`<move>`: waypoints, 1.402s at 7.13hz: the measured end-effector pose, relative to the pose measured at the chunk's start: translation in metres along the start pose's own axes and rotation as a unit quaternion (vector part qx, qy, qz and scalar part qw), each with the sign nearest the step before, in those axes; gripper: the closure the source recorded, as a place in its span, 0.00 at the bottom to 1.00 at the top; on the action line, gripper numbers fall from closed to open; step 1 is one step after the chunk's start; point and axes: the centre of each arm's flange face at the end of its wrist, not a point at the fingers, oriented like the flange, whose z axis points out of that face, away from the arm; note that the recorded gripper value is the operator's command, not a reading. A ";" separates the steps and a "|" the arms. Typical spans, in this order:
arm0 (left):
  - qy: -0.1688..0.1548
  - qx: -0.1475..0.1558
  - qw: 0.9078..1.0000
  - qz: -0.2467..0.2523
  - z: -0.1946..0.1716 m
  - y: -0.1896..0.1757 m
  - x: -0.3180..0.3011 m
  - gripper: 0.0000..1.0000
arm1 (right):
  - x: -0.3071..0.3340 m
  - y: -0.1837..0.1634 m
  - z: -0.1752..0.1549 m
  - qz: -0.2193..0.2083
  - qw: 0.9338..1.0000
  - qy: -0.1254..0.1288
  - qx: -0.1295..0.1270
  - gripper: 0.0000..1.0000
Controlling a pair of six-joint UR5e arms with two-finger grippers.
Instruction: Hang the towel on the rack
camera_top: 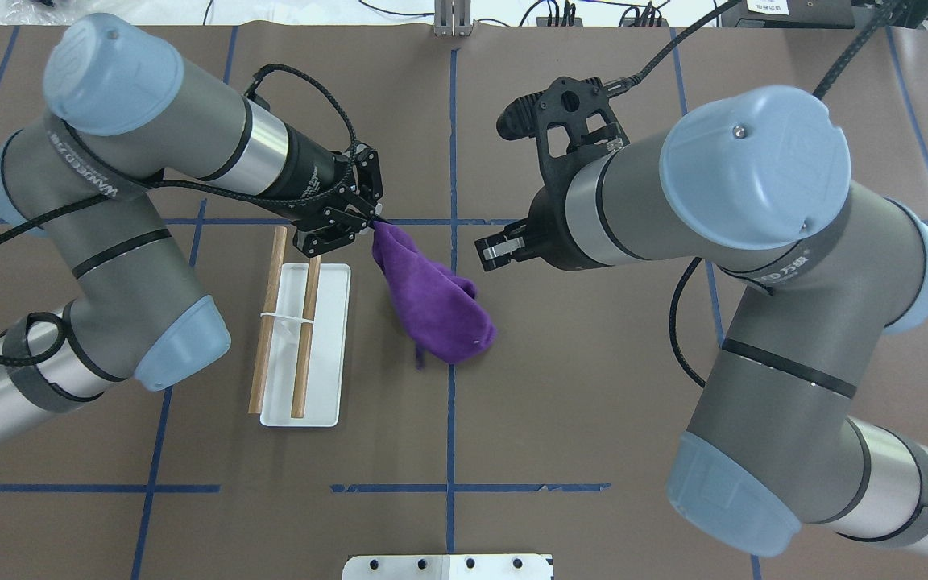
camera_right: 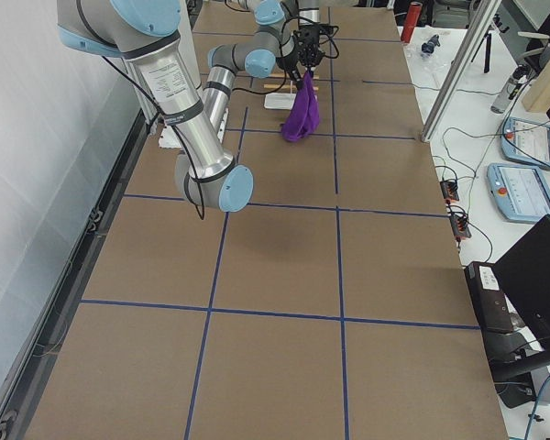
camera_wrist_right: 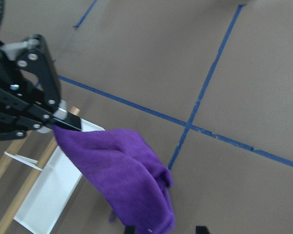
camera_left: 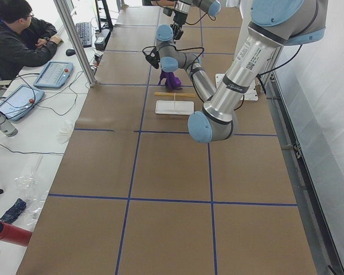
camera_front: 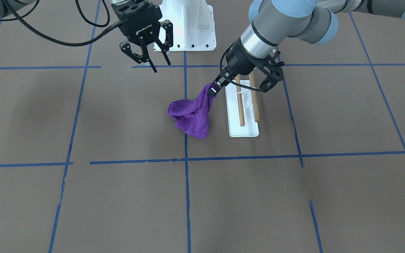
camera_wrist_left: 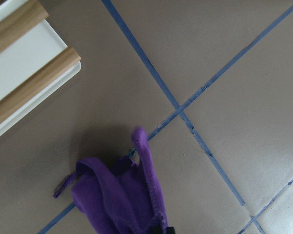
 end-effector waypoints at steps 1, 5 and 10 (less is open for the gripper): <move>-0.003 0.002 1.000 0.027 -0.005 -0.006 -0.013 1.00 | 0.024 -0.003 0.002 0.019 0.999 0.017 -0.034 0.00; -0.058 0.028 0.984 0.167 -0.022 -0.065 -0.114 1.00 | 0.133 -0.024 0.027 0.017 0.986 0.113 -0.125 0.00; -0.128 0.064 0.942 0.305 -0.052 -0.159 -0.197 0.01 | 0.313 -0.025 -0.008 -0.076 0.968 0.128 -0.203 0.00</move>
